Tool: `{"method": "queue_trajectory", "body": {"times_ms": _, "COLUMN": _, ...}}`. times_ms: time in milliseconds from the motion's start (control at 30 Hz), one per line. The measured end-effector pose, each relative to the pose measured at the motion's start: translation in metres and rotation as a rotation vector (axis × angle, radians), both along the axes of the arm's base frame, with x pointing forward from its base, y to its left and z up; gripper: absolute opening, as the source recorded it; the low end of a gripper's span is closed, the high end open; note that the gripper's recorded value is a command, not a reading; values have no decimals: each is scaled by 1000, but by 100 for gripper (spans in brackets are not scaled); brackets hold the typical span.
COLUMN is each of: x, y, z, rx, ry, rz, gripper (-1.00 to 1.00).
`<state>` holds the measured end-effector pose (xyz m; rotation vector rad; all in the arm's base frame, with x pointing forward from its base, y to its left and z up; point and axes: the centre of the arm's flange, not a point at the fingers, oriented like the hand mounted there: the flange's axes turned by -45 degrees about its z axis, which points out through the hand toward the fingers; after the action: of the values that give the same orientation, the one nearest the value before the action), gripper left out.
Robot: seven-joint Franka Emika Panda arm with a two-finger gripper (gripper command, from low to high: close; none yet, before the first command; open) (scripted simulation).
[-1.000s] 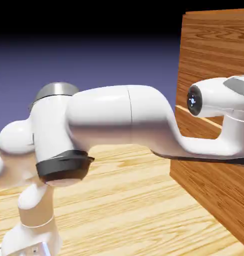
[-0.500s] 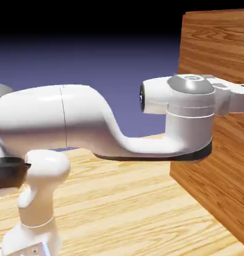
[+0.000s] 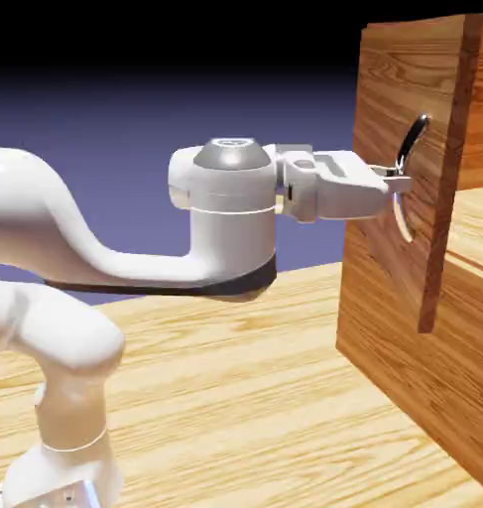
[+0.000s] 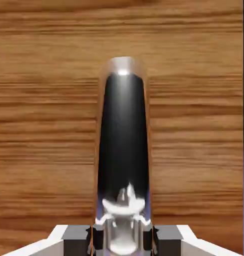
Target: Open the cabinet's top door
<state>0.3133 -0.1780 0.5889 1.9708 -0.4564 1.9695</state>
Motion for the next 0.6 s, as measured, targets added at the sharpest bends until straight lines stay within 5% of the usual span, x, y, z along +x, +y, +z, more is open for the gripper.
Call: {"method": "queue_trajectory", "body": {"times_ms": 600, "x": -107, "y": 135, "z": 0, "rx": -1, "ry": 0, "rz": -331, "gripper": -100}}
